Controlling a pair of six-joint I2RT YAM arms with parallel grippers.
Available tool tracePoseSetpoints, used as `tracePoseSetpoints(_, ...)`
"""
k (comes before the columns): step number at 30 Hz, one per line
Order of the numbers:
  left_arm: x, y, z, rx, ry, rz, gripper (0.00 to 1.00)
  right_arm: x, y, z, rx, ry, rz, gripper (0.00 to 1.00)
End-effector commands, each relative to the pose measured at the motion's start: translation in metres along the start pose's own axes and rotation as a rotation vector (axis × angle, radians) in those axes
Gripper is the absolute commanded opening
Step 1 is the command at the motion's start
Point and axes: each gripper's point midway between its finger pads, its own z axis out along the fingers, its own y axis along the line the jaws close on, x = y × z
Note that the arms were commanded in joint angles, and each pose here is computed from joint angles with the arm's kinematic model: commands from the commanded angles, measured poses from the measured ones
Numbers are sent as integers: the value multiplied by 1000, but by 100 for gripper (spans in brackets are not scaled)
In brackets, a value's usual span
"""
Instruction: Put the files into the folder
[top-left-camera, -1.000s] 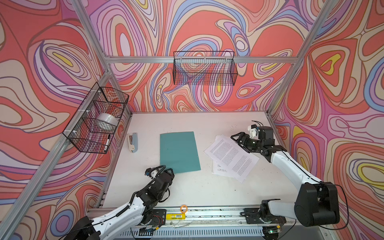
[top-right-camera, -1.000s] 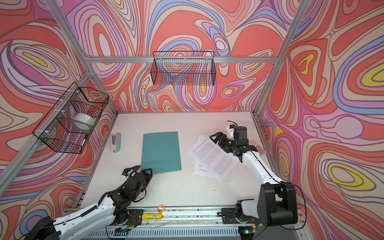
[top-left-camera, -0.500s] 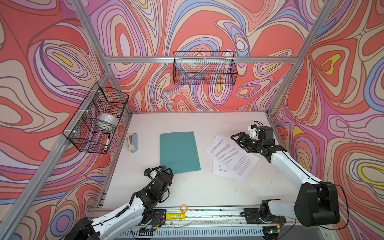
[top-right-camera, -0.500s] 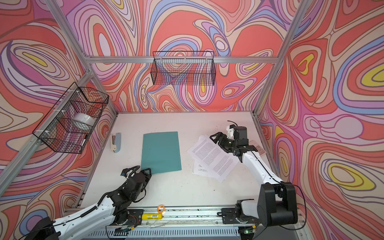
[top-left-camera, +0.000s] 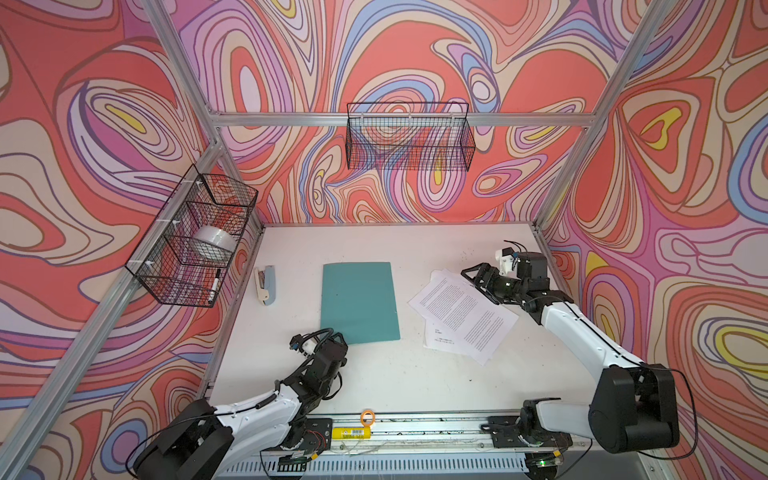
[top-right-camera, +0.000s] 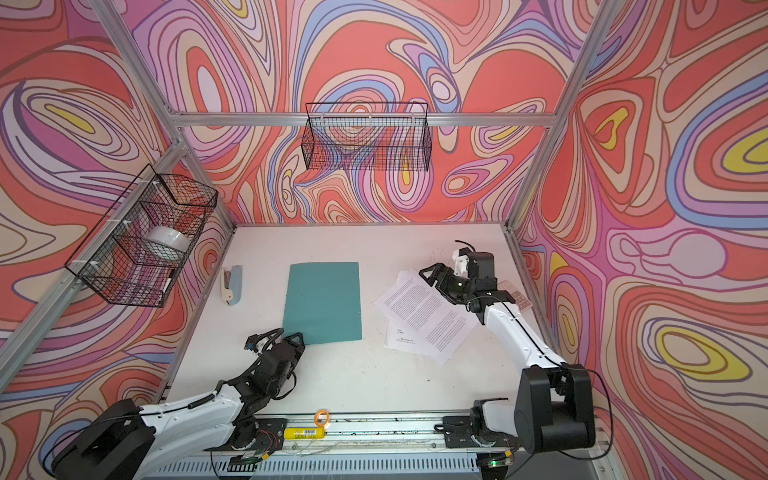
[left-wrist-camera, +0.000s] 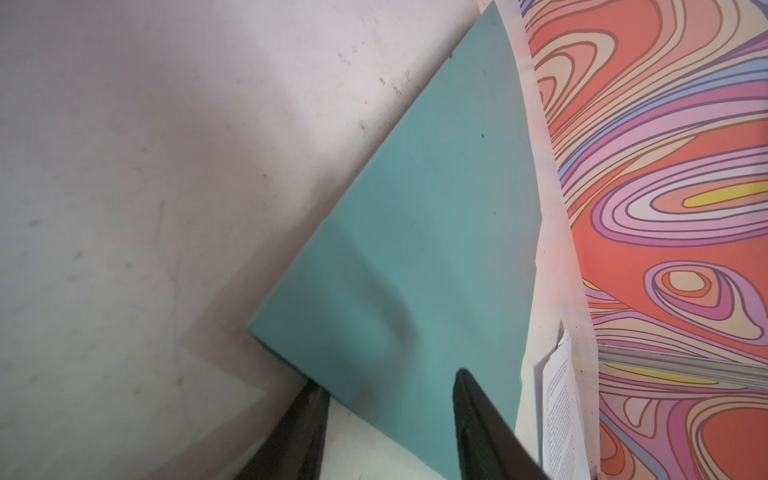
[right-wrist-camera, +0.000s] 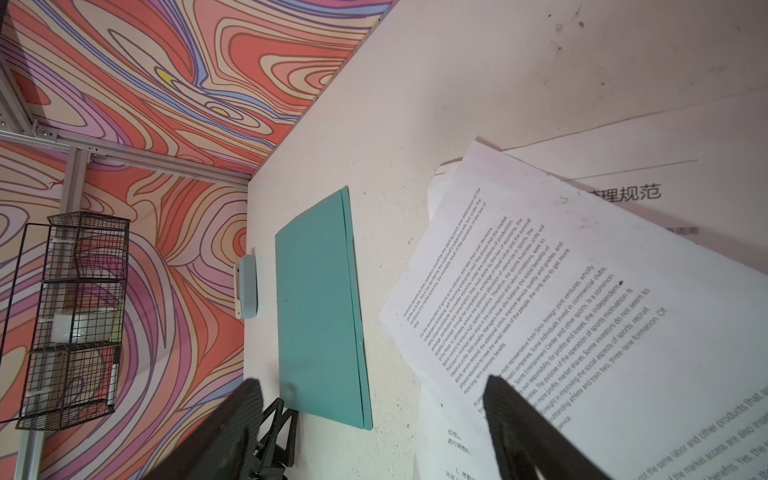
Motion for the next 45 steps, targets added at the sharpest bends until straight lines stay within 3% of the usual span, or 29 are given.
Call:
tracePoseSetpoints(1, -5, -1, 5, -3, -34, -1, 42, 1, 0, 4, -9, 8, 0, 87)
tracePoseSetpoints(10, -27, 6, 7, -76, -162, -38, 43, 7, 2, 0, -23, 11, -13, 87)
tracePoseSetpoints(15, -34, -7, 9, -73, -161, -13, 31, 15, 9, 0, -34, 17, -45, 87)
tracePoseSetpoints(19, -40, -2, 12, -84, -169, -45, 28, 36, 21, 11, -27, 60, -116, 87)
tracePoseSetpoints(22, -43, -4, 16, -76, -169, -50, 21, 54, 28, 21, -17, 99, -157, 87)
tracePoseSetpoints(24, -43, -8, 18, -69, -166, -54, 0, 60, 31, 26, -20, 116, -165, 87)
tracePoseSetpoints(33, -37, -29, 23, 12, -115, -127, 0, 89, 43, 43, -38, 202, -216, 85)
tracePoseSetpoints(45, -45, -65, -3, 143, -70, -282, 0, 138, 47, 78, -83, 336, -204, 84)
